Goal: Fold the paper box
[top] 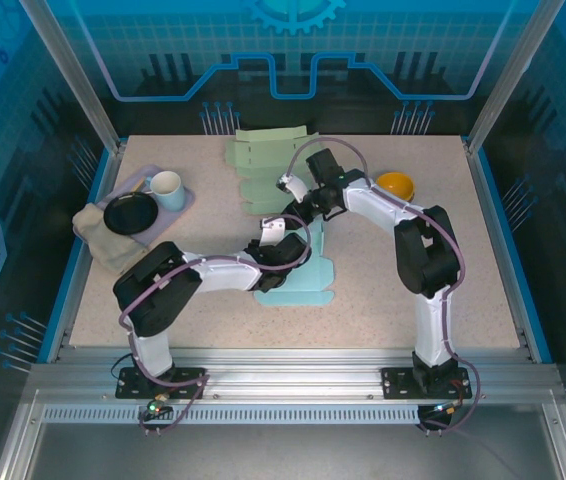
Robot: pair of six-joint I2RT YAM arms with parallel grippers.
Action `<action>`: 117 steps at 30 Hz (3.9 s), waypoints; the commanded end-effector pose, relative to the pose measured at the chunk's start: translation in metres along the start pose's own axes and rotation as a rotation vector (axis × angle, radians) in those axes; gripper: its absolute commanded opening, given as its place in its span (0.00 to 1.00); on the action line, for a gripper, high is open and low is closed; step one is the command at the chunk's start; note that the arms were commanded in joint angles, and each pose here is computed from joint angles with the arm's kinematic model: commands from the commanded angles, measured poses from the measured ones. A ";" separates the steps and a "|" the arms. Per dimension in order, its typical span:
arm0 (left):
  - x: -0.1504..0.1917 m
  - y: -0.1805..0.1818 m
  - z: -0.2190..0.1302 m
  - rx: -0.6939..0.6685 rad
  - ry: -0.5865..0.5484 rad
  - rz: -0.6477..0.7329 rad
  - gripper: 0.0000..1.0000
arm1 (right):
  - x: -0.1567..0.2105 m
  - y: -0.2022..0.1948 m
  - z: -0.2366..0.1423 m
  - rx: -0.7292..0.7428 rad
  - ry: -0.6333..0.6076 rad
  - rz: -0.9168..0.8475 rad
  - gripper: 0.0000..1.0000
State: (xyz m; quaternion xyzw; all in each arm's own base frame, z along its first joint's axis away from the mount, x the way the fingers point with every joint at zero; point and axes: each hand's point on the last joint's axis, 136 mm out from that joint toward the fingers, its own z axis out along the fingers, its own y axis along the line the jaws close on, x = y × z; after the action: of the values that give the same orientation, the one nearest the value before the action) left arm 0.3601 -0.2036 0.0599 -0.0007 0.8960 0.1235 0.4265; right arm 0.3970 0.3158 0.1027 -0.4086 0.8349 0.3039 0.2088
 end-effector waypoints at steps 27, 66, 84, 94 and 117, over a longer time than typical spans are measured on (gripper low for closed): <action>0.015 0.017 -0.009 0.400 -0.013 0.022 0.66 | 0.090 0.007 0.037 0.018 0.343 0.115 0.36; -0.002 0.018 0.028 0.074 0.078 0.012 0.48 | 0.098 -0.009 0.055 0.117 0.348 0.215 0.35; 0.039 0.051 -0.023 0.252 0.101 -0.022 0.61 | 0.086 -0.011 0.046 0.161 0.322 0.222 0.36; 0.038 0.053 -0.025 0.299 0.077 -0.069 0.60 | 0.069 -0.009 0.037 0.166 0.294 0.221 0.41; 0.049 0.101 -0.047 0.218 0.148 -0.243 0.60 | 0.007 0.027 -0.041 0.353 0.170 -0.145 0.53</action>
State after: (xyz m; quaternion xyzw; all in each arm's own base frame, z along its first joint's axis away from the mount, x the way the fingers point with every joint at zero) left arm 0.2988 -0.1262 0.0800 -0.0393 0.9177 -0.0344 0.3939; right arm 0.3822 0.3087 0.1224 -0.4062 0.8745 0.1552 0.2147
